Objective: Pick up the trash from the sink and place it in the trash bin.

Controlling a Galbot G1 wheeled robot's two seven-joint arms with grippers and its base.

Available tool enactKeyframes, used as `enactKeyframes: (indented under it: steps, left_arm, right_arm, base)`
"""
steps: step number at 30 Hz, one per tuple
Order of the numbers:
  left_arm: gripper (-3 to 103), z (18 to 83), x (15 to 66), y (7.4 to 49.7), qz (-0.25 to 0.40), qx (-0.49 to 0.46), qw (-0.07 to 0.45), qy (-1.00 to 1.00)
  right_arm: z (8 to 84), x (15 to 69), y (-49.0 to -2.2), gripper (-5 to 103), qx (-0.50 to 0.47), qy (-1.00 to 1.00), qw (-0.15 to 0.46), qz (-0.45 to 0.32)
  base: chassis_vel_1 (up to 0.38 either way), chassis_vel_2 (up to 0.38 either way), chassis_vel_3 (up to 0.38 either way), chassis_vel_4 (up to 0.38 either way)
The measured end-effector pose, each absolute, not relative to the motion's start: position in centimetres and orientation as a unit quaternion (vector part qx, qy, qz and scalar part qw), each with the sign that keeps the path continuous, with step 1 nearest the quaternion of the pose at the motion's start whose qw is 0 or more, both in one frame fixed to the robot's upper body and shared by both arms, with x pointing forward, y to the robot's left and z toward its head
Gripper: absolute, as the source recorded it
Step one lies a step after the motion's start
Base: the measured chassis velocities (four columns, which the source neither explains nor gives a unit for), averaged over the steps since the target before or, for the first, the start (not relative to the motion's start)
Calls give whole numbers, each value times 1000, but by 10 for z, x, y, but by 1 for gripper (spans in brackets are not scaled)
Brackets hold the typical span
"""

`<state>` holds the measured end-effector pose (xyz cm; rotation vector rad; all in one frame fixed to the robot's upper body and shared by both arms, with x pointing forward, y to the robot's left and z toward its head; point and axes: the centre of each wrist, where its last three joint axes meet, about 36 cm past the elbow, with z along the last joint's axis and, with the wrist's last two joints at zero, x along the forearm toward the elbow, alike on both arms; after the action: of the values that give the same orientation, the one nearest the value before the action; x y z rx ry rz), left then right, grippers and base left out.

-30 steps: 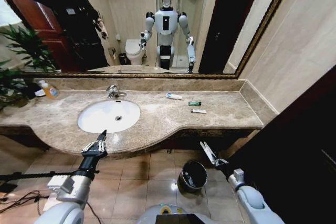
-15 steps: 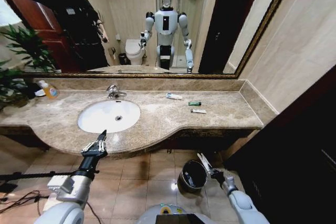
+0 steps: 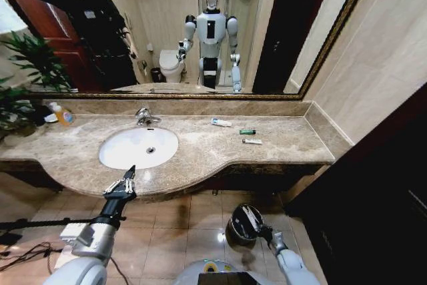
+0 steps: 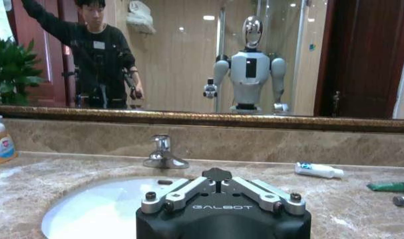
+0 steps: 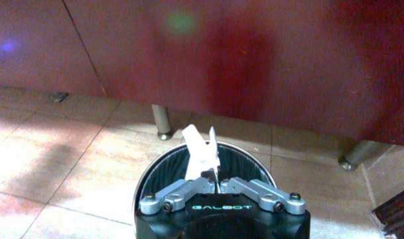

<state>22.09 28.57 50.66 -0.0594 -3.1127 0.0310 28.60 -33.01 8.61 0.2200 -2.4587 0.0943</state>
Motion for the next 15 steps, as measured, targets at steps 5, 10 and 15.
enactKeyframes:
  steps: [5,10,15]
  left_arm:
    - [0,507,221,286,10,-19,14,-1000]
    - [0,507,221,286,10,-19,14,-1000]
    - [0,507,221,286,10,-19,14,-1000]
  right_arm:
    - [83,289,-329,0,80,-939,333,35]
    - [81,288,-333,10,78,-937,337,38]
    - [81,288,-334,26,67,-940,331,43]
  base:
    - [0,0,0,0]
    - [0,0,0,0]
    - [0,0,0,0]
